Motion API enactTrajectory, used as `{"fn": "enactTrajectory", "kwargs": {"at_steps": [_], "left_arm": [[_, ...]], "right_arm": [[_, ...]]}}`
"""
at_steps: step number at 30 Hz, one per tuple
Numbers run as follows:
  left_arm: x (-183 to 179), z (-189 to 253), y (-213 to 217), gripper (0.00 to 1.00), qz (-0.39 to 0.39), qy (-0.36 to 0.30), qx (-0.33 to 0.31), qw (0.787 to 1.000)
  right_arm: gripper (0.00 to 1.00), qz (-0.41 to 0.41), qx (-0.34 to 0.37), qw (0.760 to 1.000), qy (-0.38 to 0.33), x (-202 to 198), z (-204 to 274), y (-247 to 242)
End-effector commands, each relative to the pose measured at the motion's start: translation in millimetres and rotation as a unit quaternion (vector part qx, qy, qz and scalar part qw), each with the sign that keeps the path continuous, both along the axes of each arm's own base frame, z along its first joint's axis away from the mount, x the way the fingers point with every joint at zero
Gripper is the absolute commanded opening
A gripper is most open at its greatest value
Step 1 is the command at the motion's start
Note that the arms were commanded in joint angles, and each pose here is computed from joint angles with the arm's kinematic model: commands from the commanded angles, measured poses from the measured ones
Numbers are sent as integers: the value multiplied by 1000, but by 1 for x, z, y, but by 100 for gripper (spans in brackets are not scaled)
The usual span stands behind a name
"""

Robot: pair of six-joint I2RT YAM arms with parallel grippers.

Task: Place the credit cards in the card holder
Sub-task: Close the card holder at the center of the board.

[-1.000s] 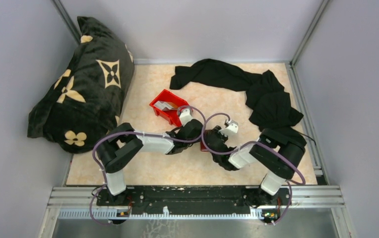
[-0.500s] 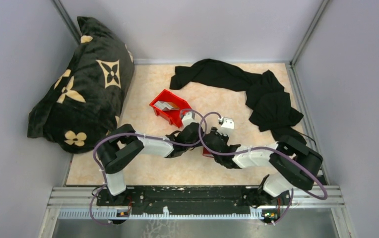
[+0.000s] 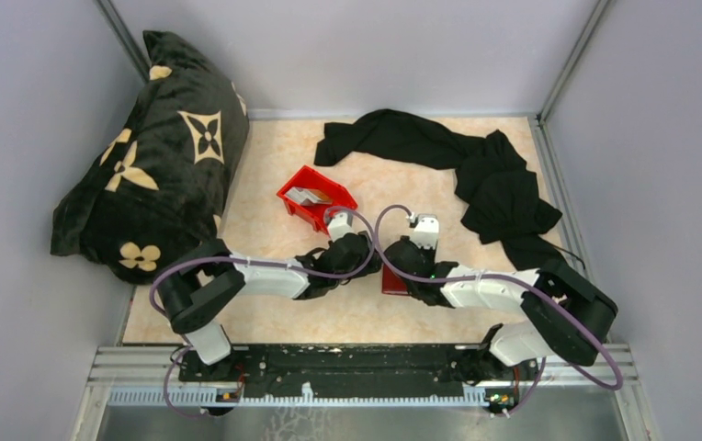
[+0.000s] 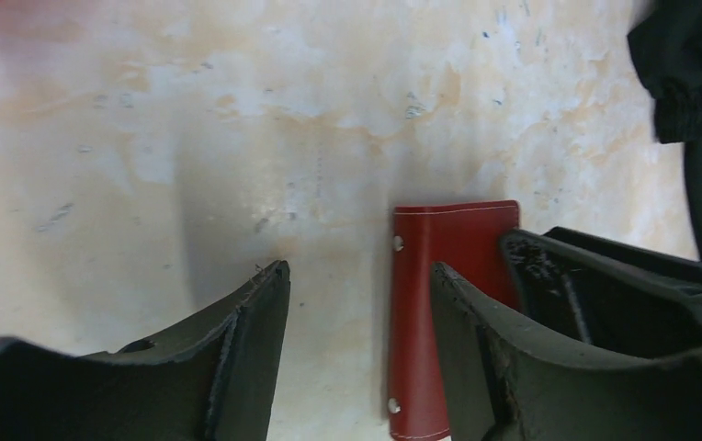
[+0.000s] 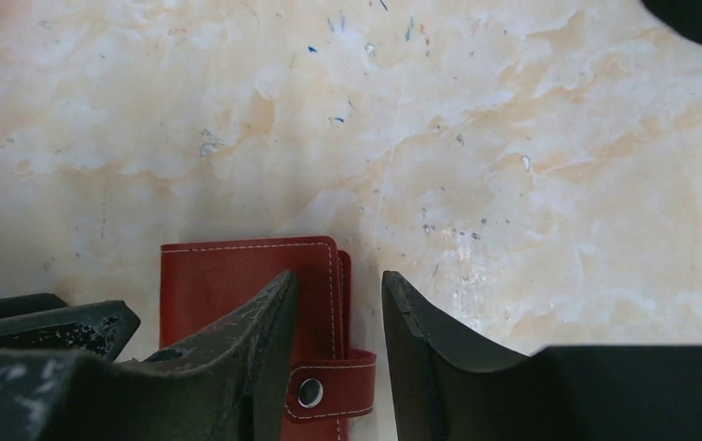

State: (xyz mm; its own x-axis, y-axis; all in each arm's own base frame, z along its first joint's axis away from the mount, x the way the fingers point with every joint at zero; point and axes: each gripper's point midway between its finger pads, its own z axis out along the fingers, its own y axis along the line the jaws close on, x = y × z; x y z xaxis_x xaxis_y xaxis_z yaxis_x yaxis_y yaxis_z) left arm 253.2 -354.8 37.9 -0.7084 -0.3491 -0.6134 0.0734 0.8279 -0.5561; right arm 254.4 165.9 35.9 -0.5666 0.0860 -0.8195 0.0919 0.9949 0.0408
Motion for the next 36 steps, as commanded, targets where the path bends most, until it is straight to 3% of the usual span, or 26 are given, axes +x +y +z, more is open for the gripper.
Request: {"fn": "enactTrajectory", "kwargs": {"at_steps": [1,16,36], "left_arm": [[-7,-11,31,66,11,1,60,998],[-41,-8,25,64,-67,13,-9,998],[-58,-45,31,57,-90,57,22,994]], "right_arm": [[40,9,-9,1000,-21,12,32,5],[43,56,-20,998,31,-3,50,13],[43,78,-24,994,67,-24,43,23]]}}
